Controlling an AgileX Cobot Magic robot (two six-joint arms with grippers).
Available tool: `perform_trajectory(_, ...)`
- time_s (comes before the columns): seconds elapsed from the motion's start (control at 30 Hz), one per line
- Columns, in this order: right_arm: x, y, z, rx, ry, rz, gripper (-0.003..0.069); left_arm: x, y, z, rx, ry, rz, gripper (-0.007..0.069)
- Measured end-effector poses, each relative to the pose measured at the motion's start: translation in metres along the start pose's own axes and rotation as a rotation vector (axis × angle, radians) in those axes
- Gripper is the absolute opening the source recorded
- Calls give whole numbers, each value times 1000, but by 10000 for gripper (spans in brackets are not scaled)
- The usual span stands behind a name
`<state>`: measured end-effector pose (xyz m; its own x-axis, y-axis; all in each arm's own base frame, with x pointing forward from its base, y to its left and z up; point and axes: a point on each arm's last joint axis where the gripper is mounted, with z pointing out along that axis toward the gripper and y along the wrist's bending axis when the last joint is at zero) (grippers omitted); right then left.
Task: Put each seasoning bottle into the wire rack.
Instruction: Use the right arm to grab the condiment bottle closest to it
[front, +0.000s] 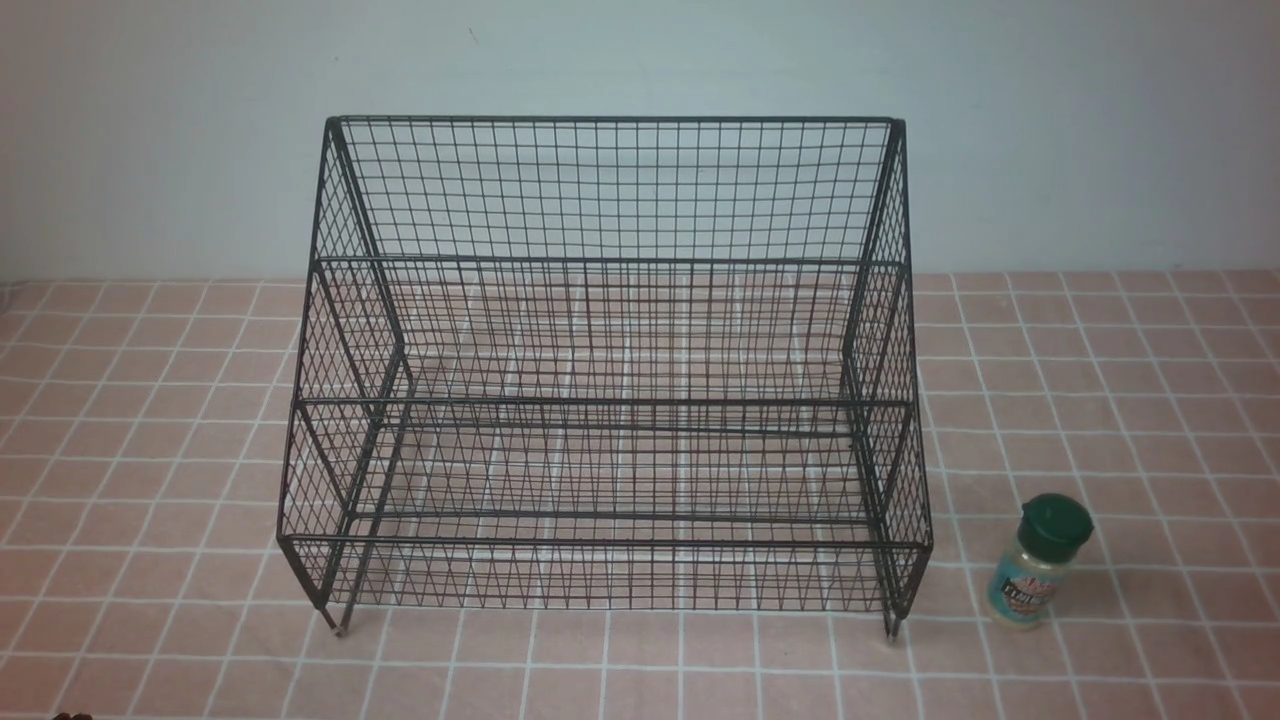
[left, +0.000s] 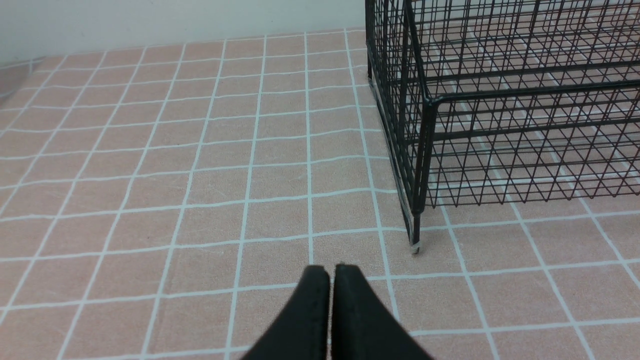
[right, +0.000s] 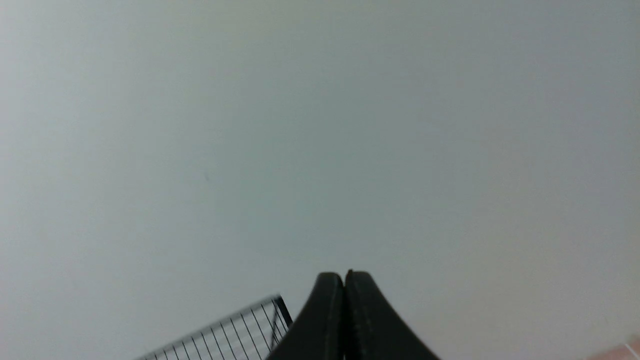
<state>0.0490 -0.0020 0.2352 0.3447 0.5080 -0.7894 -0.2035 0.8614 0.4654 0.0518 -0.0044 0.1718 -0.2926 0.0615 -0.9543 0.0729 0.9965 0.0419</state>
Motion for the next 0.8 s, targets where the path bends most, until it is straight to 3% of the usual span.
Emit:
perform_trajectory(0.2,-32,22,15,-58,-47,-66,-15,0,0,0,0,0,0,-7)
perform_trajectory(0.33,-48,40,53,-66,82,-263,-15,0,0,0,0,0,0,-7)
perform_trajectory(0.53,-17,30,93,-41,327,-353,-12,0,0,0,0,0,0,-7)
perform_trajectory(0.8,43,14,121,-108,630,-368,52,0,0,0,0,0,0,-7)
